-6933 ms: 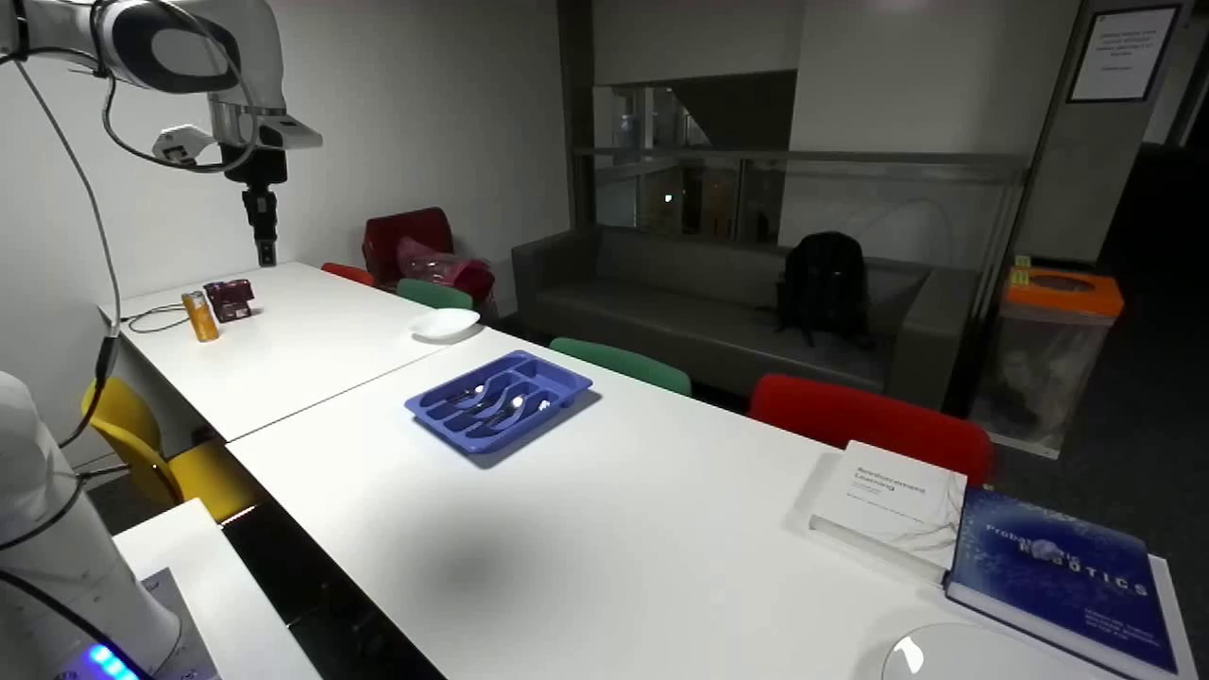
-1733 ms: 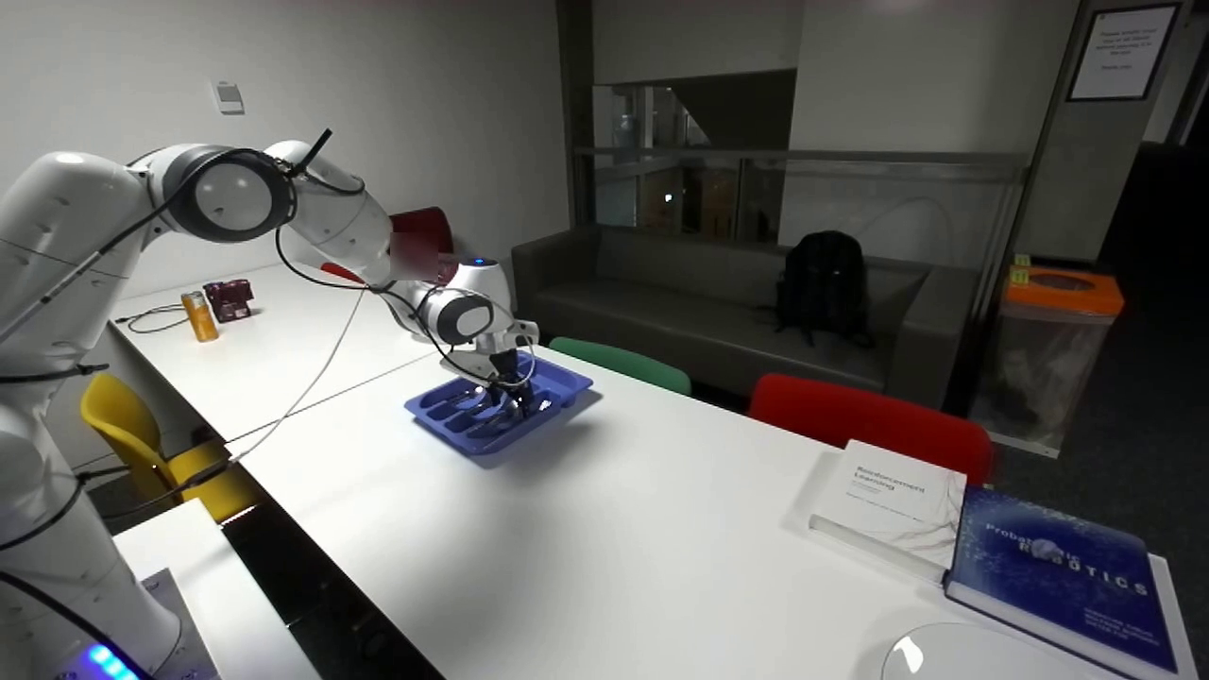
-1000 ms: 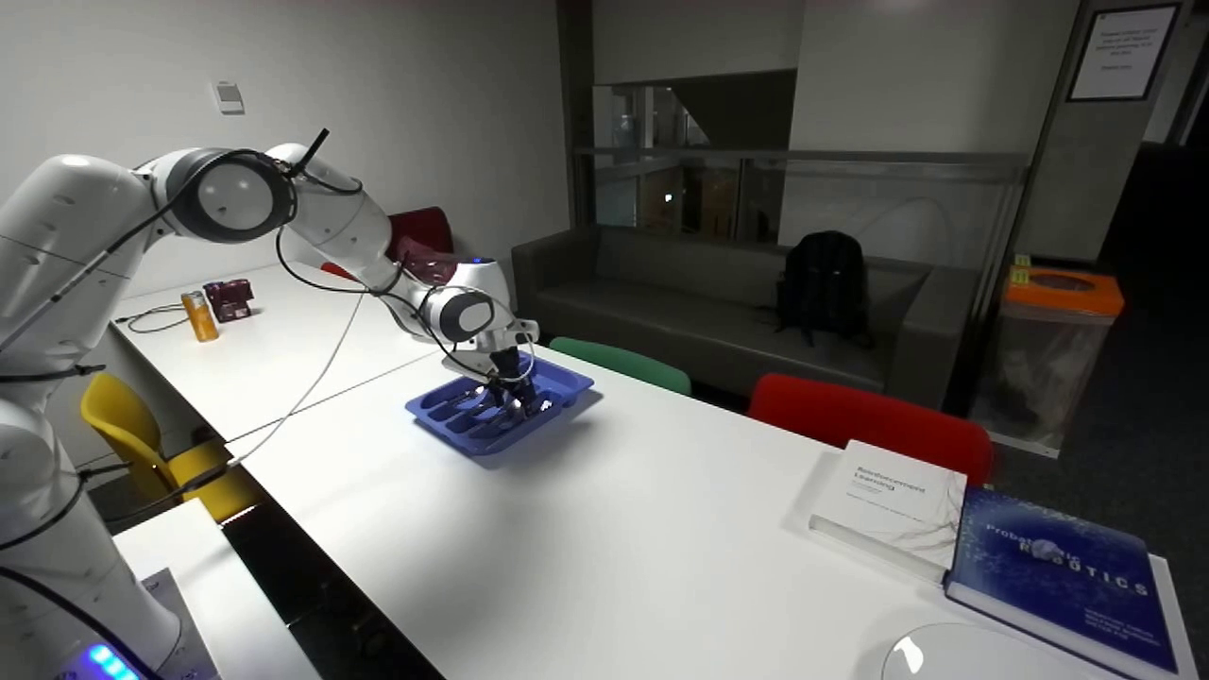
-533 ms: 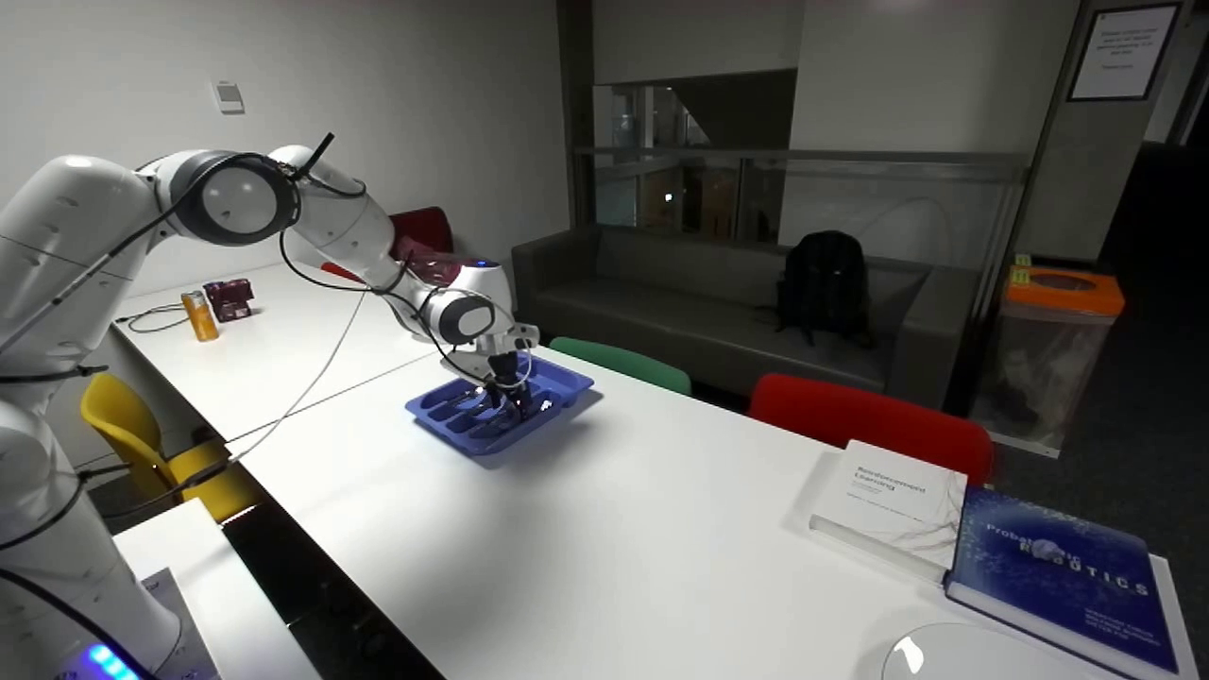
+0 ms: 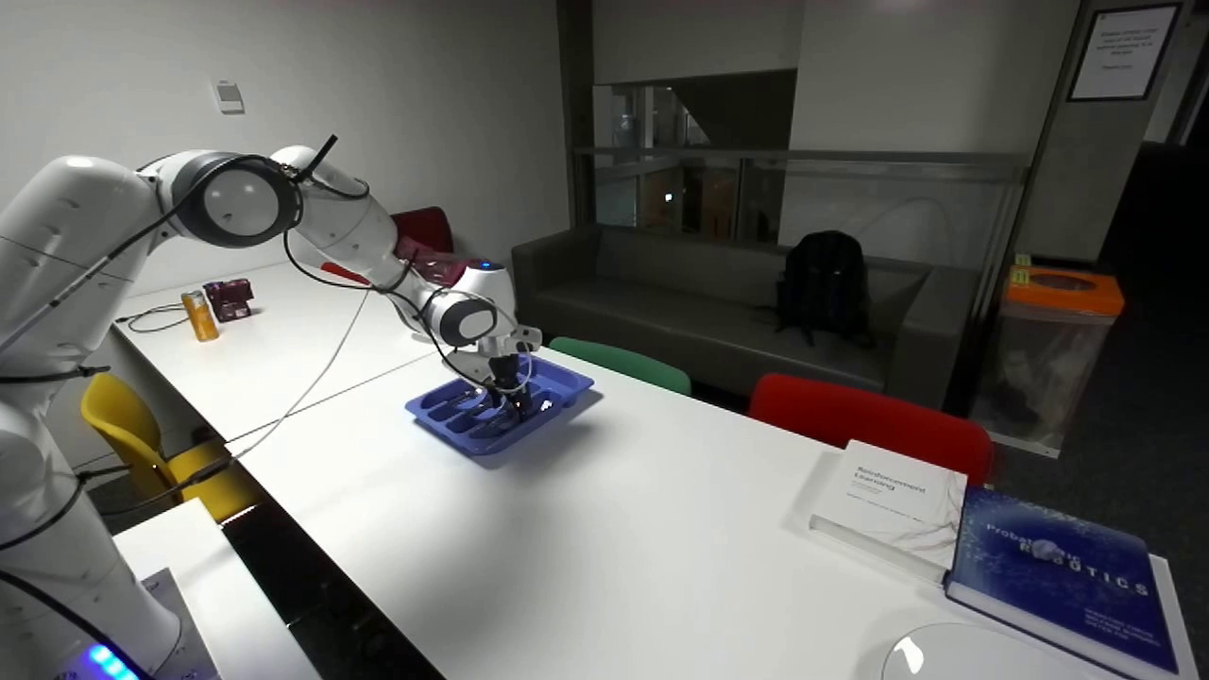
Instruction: Pick the cutlery in the rack and put them on the table
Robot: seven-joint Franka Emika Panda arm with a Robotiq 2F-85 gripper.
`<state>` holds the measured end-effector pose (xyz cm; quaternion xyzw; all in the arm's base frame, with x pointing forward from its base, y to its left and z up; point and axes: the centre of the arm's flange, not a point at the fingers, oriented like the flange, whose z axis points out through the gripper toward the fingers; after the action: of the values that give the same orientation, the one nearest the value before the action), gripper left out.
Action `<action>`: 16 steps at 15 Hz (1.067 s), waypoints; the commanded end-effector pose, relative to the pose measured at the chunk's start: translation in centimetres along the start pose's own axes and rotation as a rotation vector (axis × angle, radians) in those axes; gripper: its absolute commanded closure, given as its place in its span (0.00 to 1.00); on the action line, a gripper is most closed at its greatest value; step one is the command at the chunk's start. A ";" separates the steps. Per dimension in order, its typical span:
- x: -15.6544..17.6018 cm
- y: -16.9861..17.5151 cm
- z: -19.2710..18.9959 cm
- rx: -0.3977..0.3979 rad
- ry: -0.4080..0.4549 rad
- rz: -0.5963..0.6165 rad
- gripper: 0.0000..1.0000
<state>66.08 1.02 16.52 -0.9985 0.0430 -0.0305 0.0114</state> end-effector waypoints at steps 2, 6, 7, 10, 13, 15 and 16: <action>0.1 1.2 0.4 0.044 -0.025 0.010 0.00; 0.0 1.4 1.4 0.057 -0.044 0.015 0.00; 0.0 1.4 1.6 0.056 -0.049 0.010 0.00; 0.1 1.2 1.7 0.050 -0.063 -0.016 0.00; 0.1 1.1 1.7 0.053 -0.075 -0.037 0.27; 0.3 1.0 1.4 0.053 -0.078 -0.047 0.38; 0.5 0.9 1.3 0.053 -0.079 -0.052 0.48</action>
<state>65.77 0.57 14.85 -0.9993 0.0267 -0.0006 0.0277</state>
